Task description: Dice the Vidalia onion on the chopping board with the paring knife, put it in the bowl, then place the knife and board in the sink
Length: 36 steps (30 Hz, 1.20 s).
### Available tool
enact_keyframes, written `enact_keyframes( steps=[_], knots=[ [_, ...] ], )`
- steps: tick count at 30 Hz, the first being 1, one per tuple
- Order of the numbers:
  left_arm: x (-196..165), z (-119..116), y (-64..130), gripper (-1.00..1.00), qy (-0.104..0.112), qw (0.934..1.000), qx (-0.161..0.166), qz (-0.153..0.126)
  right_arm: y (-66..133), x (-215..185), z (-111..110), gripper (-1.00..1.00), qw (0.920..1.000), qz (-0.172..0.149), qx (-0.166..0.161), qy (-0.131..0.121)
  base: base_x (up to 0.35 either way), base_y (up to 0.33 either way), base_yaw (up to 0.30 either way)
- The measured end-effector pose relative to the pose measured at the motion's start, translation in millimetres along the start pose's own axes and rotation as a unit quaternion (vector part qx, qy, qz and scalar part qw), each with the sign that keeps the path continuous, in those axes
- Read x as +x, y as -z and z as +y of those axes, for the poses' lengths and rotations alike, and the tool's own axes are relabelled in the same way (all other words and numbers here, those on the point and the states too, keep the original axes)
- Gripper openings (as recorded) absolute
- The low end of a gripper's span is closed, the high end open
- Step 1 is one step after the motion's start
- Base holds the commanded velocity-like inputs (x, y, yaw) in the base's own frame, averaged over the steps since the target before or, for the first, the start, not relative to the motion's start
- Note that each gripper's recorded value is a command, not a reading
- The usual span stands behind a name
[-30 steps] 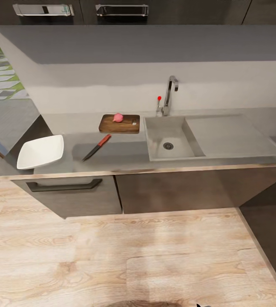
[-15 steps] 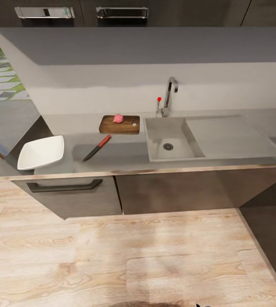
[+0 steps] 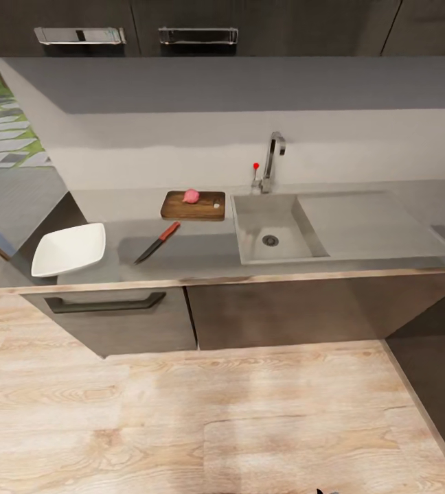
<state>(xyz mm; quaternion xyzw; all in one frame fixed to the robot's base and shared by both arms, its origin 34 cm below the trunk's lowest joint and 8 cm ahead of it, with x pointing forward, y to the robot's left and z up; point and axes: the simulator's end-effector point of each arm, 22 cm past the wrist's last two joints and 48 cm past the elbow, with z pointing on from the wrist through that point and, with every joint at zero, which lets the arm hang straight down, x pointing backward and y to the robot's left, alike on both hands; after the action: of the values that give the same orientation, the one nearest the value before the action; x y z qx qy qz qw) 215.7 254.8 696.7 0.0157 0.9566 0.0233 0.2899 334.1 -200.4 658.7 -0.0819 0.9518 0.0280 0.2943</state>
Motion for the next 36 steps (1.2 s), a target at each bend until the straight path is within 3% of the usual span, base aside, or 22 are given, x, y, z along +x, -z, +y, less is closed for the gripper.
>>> enact_keyframes(
  steps=[11,36],
  knots=[
    [10.5,-4.9,3.4,1.00,0.001,1.0000,0.001,0.009,0.1,-6.7,-1.4,1.00,1.0000,-0.008,0.001,0.001,0.000,0.000,0.000],
    [-0.7,-5.1,0.3,1.00,0.002,1.0000,0.001,-0.009,0.4,-23.0,-2.6,1.00,0.9996,-0.028,0.003,0.004,0.011,0.009,0.000]
  ],
)
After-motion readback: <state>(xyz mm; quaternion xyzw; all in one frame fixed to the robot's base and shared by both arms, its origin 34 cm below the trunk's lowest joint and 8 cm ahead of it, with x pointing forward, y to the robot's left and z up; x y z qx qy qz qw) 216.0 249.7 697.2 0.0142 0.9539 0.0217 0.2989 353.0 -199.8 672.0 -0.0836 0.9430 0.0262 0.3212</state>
